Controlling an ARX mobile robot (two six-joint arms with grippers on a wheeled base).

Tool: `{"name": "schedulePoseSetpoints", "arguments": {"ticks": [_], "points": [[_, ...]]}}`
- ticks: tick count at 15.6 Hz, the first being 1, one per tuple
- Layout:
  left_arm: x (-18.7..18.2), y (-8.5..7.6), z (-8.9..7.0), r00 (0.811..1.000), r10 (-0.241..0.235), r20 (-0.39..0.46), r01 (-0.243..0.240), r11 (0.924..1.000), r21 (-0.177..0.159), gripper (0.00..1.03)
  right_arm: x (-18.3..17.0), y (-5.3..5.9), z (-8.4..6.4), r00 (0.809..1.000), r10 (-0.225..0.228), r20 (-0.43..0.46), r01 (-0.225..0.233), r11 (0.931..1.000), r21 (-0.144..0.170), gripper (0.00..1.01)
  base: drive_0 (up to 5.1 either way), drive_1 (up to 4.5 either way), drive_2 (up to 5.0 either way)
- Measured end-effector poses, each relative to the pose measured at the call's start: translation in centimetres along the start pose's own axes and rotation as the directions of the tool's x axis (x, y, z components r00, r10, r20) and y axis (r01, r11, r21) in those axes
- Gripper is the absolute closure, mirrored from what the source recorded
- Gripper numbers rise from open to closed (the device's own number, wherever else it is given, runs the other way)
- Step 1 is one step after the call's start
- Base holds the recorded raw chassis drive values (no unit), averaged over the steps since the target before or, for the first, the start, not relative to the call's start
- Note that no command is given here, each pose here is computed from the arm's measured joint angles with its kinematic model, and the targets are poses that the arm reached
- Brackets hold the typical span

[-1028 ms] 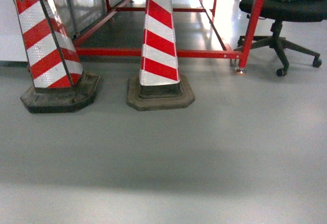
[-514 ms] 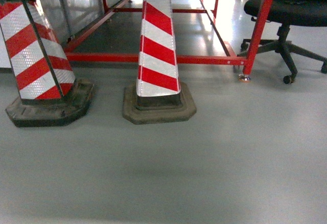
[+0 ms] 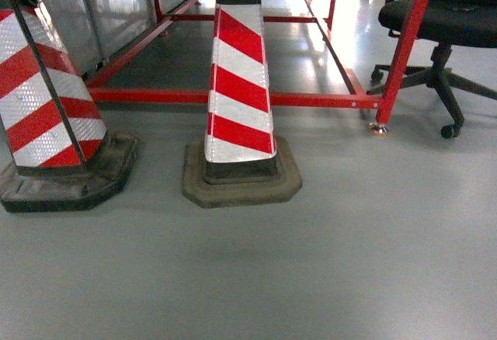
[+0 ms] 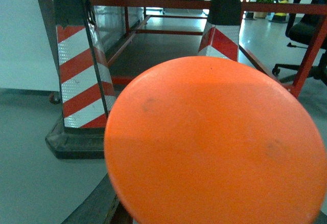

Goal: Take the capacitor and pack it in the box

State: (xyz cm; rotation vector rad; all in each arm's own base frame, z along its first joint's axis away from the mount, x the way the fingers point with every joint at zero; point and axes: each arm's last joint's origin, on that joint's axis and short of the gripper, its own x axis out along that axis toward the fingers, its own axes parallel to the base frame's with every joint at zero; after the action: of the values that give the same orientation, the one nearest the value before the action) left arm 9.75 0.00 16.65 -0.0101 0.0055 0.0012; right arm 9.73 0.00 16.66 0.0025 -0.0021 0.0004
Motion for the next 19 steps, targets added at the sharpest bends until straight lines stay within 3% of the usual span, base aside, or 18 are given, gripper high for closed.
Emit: {"name": "schedulePoseSetpoints", "arguments": {"ticks": [16, 19], "points": [[0.00, -0.01, 0.03, 1.000, -0.002, 0.003, 0.002, 1.0000, 0.000, 0.59, 0.00, 0.00, -0.01, 1.000, -0.001, -0.001, 0.001, 1.0000, 0.000, 0.03, -0.1, 4.05, -4.2], [0.00, 0.00, 0.06, 1.000, -0.001, 0.006, 0.001, 1.0000, 0.000, 0.59, 0.00, 0.00, 0.05, 1.000, -0.001, 0.005, 0.001, 1.0000, 0.000, 0.03, 0.0, 0.00, 0.0]]}}
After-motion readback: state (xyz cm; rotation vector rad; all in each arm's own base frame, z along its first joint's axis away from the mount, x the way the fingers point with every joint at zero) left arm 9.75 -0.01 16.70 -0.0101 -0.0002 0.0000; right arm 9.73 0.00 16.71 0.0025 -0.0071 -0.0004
